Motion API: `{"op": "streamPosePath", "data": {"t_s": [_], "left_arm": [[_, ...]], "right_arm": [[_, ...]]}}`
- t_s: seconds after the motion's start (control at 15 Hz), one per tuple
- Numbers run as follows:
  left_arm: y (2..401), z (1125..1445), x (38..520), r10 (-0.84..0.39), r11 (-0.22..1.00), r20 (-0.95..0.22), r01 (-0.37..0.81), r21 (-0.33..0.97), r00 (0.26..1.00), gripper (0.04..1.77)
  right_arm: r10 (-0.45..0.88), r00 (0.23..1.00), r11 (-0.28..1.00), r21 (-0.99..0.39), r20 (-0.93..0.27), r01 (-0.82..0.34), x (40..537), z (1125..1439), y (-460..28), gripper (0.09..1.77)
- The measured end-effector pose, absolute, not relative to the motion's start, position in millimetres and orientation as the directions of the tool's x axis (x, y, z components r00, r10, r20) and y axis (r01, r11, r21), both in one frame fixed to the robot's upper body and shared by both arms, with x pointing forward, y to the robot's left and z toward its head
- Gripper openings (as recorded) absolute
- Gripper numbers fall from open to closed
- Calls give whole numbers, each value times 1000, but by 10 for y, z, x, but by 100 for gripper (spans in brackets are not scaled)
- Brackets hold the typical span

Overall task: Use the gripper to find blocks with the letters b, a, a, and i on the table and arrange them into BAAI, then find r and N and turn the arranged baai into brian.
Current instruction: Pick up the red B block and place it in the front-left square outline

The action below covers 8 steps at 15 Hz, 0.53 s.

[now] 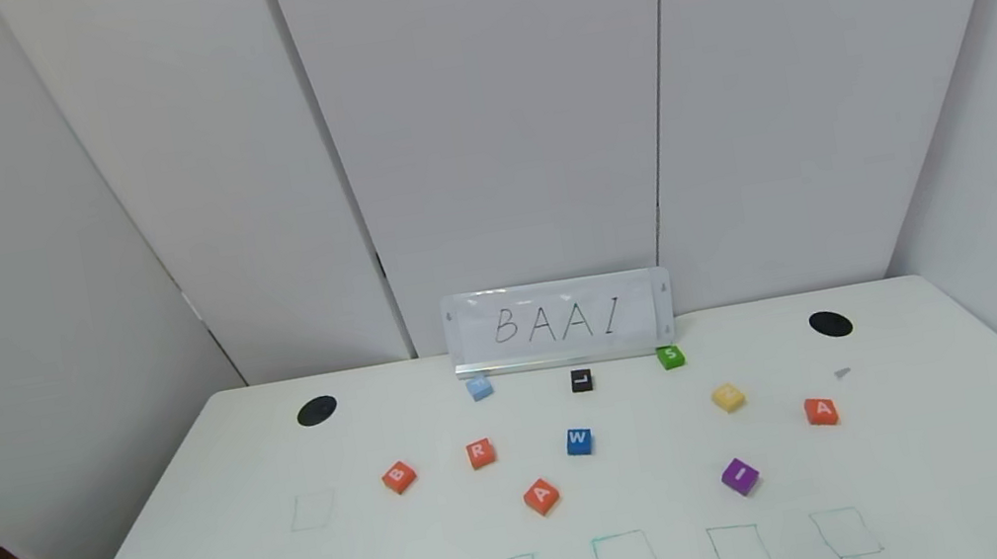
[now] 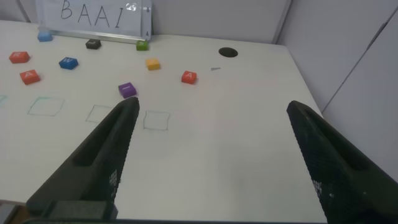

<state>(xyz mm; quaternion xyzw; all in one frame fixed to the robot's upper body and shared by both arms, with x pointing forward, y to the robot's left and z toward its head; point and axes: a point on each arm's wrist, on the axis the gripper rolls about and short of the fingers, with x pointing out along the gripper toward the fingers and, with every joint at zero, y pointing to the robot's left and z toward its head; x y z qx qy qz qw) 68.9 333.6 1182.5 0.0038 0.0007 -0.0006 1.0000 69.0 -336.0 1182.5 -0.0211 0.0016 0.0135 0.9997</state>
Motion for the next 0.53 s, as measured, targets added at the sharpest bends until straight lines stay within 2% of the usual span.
{"op": "streamPosePath", "data": {"t_s": [0.27, 0.53], "left_arm": [[3334, 11965, 647, -9, 1000, 27, 9, 16, 1000, 172], [3331, 12234, 664, -22, 1000, 20, 22, 22, 1000, 172]], "right_arm": [[29, 1000, 998, -46, -11, -29, 669, 11873, -3360, 171], [25, 999, 999, -48, -35, -27, 642, 12101, -3361, 171]]}}
